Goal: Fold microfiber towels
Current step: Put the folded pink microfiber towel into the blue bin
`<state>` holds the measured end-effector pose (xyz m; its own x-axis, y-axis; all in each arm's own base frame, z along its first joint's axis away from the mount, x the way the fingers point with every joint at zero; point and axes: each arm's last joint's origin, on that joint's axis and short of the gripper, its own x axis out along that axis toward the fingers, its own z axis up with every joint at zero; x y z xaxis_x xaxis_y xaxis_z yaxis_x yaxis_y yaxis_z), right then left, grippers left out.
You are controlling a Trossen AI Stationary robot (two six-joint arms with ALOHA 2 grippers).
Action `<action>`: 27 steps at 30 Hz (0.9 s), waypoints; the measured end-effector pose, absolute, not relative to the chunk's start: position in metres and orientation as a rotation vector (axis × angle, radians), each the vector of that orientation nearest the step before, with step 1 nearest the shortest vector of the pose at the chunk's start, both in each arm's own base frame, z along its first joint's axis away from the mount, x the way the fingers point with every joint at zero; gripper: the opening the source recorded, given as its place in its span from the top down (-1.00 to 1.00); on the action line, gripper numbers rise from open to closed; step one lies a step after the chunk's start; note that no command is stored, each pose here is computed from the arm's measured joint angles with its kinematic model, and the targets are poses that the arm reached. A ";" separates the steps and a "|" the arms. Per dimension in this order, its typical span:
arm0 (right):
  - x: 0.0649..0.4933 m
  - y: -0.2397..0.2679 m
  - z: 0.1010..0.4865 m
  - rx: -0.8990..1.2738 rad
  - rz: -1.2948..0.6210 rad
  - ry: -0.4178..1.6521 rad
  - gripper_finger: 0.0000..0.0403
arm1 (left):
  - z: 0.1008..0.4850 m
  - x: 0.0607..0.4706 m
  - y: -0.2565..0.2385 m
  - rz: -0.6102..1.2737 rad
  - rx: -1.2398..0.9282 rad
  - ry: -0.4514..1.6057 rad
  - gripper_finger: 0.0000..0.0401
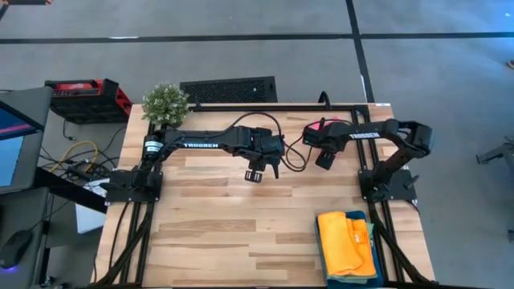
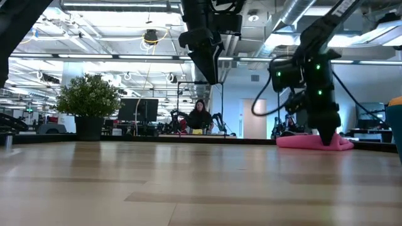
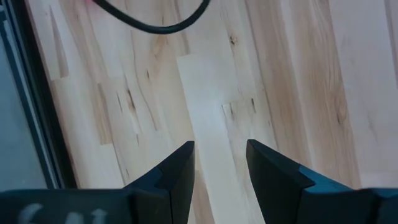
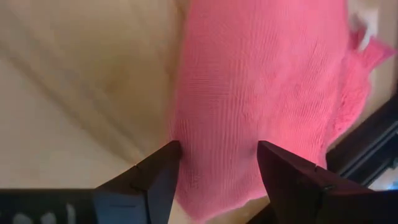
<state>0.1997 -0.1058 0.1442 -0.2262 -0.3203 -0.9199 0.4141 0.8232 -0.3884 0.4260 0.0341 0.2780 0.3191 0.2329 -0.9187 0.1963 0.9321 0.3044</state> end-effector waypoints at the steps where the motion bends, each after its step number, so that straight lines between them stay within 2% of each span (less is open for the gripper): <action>1: 0.199 -0.108 0.141 0.083 -0.684 1.683 -0.19 | 0.278 0.426 0.034 0.025 0.396 1.255 0.31; 12: 0.201 -0.115 0.123 0.106 -0.667 1.764 -0.18 | 0.278 0.426 0.034 0.024 0.397 1.256 0.31; 15: 0.201 -0.115 0.123 0.128 -0.678 1.758 -0.11 | 0.278 0.426 0.034 0.024 0.396 1.255 0.31; 19: 0.201 -0.114 0.122 0.173 -0.706 1.743 0.18 | 0.278 0.426 0.034 0.024 0.395 1.255 0.31; 25: 0.203 -0.104 0.123 0.159 -0.700 1.742 0.86 | 0.278 0.426 0.030 0.013 0.376 1.250 0.31; 27: 0.203 -0.097 0.126 0.142 -0.682 1.755 0.93 | 0.278 0.426 0.028 0.012 0.371 1.250 0.31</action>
